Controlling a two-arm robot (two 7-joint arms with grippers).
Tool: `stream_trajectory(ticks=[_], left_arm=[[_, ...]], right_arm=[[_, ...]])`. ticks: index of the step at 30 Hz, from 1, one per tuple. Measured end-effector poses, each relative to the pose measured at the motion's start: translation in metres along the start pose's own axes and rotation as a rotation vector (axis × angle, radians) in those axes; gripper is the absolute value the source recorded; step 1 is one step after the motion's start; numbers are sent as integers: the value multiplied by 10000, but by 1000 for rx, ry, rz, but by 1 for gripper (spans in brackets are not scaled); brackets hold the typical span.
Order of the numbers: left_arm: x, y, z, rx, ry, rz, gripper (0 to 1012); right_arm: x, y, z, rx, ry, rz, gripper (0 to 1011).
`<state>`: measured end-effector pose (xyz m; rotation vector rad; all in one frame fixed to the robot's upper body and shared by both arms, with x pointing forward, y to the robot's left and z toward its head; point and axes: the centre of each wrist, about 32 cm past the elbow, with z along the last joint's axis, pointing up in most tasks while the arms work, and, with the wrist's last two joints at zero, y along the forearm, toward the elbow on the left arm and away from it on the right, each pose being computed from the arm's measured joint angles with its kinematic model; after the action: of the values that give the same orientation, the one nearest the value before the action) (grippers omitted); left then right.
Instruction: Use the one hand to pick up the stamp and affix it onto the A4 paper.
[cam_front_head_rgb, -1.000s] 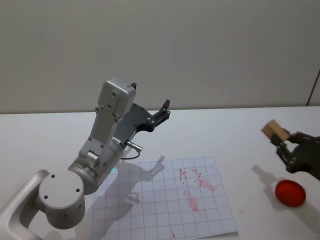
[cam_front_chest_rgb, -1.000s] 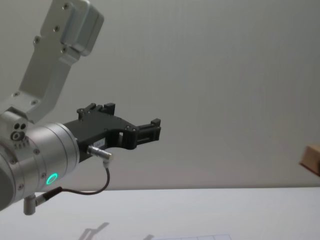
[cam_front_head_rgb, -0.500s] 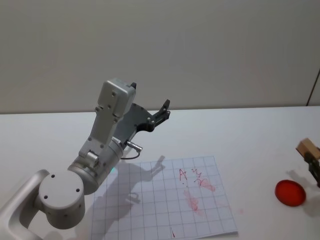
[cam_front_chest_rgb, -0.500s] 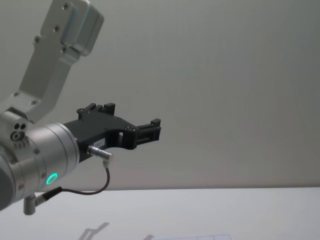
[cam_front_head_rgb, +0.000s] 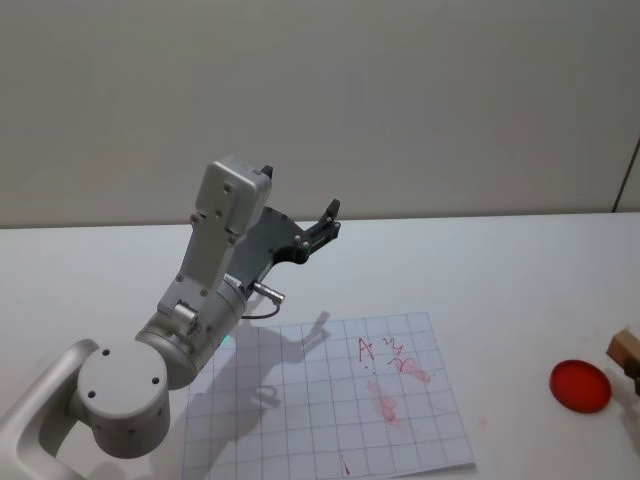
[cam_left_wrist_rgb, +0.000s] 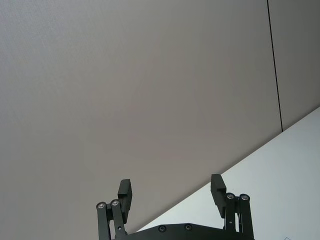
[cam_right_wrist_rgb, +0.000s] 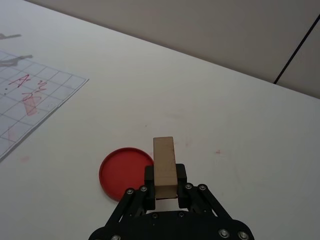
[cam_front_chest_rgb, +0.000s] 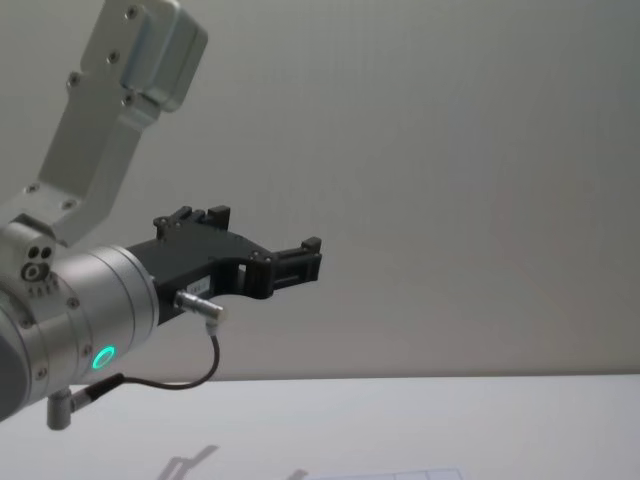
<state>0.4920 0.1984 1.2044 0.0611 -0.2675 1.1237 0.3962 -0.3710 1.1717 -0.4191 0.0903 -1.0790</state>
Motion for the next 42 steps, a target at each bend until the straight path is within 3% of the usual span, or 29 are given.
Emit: stream_trajectory(ticks=[5, 21, 42], left_arm=[[0, 0, 0, 0, 0, 0, 1001], [0, 0, 0, 0, 0, 0, 1001], [0, 0, 0, 0, 0, 0, 1001]], right_arm=[[14, -31, -37, -13, -6, 20, 219], [28, -47, -78, 26, -20, 66, 218], [-22, -25, -82, 6, 46, 112, 218]])
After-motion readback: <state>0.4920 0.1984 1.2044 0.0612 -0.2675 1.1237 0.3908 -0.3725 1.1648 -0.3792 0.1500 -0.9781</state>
